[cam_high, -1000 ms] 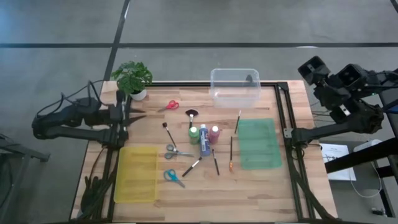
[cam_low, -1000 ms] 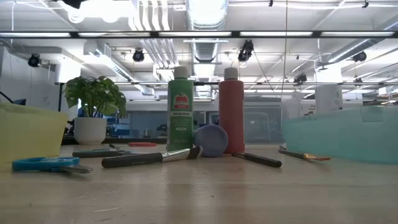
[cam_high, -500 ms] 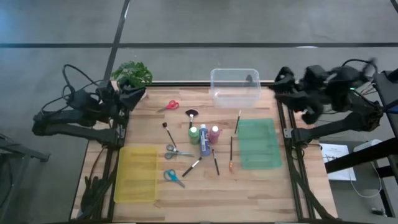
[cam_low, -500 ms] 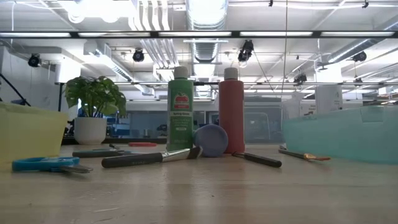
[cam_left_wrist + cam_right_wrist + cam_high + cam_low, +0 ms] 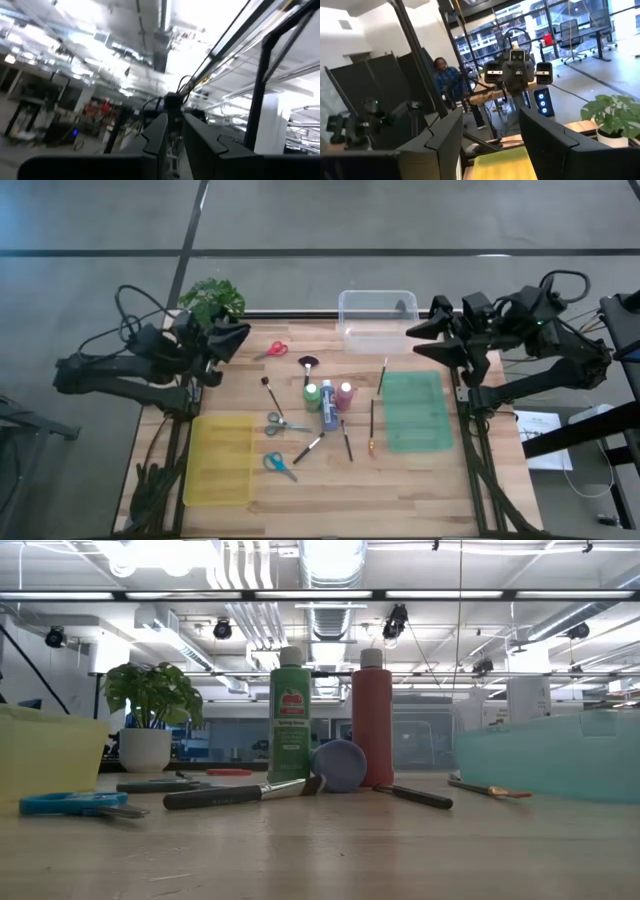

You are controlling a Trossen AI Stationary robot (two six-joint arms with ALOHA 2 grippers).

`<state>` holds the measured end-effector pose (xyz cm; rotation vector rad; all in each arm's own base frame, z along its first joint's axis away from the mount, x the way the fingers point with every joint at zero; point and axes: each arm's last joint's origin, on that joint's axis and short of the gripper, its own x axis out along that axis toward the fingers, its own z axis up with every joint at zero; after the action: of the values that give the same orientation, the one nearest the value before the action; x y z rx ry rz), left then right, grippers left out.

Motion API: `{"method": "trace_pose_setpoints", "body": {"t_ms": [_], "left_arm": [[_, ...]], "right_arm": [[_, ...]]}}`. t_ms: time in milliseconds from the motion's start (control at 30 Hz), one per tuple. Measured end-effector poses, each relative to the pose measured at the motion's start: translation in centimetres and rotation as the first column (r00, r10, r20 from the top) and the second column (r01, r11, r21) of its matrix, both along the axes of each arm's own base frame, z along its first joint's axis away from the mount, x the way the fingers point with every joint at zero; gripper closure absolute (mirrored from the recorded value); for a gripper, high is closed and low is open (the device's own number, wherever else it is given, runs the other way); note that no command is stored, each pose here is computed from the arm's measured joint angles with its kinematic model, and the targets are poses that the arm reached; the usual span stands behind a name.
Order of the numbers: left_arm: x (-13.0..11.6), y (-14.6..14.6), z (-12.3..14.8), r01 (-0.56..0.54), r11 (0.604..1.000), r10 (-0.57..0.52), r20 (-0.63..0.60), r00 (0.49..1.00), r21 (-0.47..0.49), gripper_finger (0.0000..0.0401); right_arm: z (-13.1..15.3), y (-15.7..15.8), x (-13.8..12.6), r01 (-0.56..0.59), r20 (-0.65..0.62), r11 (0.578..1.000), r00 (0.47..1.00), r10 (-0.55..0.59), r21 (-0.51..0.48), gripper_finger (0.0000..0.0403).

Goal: Pick & Place Paint Supplies
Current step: Put the red paint bottle into the transparent bin

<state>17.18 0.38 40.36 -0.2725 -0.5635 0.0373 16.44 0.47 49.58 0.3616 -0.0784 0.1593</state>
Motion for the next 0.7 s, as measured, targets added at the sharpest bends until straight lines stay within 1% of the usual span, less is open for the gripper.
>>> {"method": "trace_pose_setpoints", "body": {"t_ms": [100,200,267,333,400,500,533,600,633,700], "left_arm": [[0.0,0.0,1.5,-0.030,0.997,0.028,0.023,0.999,0.066,0.0317],[-0.5,-0.1,3.4,-0.058,0.988,0.054,0.033,0.998,0.141,0.0284],[-0.8,-0.1,4.6,-0.080,0.977,0.088,-0.029,0.996,0.198,0.0254],[-1.2,0.0,5.5,-0.117,0.963,0.157,-0.152,0.976,0.244,0.0224],[-1.7,0.2,6.1,-0.161,0.952,0.236,-0.292,0.927,0.260,0.0198],[-2.4,0.5,6.2,-0.183,0.941,0.307,-0.486,0.818,0.286,0.0175],[-2.6,0.5,6.0,-0.177,0.940,0.314,-0.536,0.784,0.292,0.0171],[-2.7,0.5,5.5,-0.160,0.948,0.299,-0.602,0.740,0.275,0.0168],[-2.7,0.5,5.1,-0.153,0.953,0.289,-0.629,0.722,0.262,0.0167],[-2.4,0.5,4.5,-0.147,0.959,0.273,-0.656,0.704,0.242,0.0167]], "right_arm": [[-0.1,0.1,0.3,-0.019,-0.007,1.000,1.000,0.019,-0.022,0.0211],[-0.5,0.1,1.1,-0.040,-0.037,0.999,0.999,0.039,-0.031,0.0211],[-0.9,0.1,1.9,-0.047,-0.064,0.998,0.997,0.045,-0.031,0.0211],[-1.2,0.2,2.7,-0.053,-0.086,0.998,0.995,0.049,-0.040,0.0211],[-1.3,0.2,3.4,-0.055,-0.099,0.997,0.994,0.049,-0.057,0.0211],[-2.0,0.2,4.6,-0.062,-0.187,0.995,0.981,0.046,-0.080,0.0211],[-2.2,0.2,5.1,-0.066,-0.224,0.995,0.973,0.046,-0.081,0.0211],[-2.7,0.2,6.1,-0.074,-0.303,0.994,0.952,0.046,-0.081,0.0211],[-2.8,0.2,6.5,-0.078,-0.336,0.993,0.941,0.045,-0.085,0.0211],[-3.1,0.2,7.5,-0.091,-0.410,0.991,0.911,0.044,-0.097,0.0211]]}}
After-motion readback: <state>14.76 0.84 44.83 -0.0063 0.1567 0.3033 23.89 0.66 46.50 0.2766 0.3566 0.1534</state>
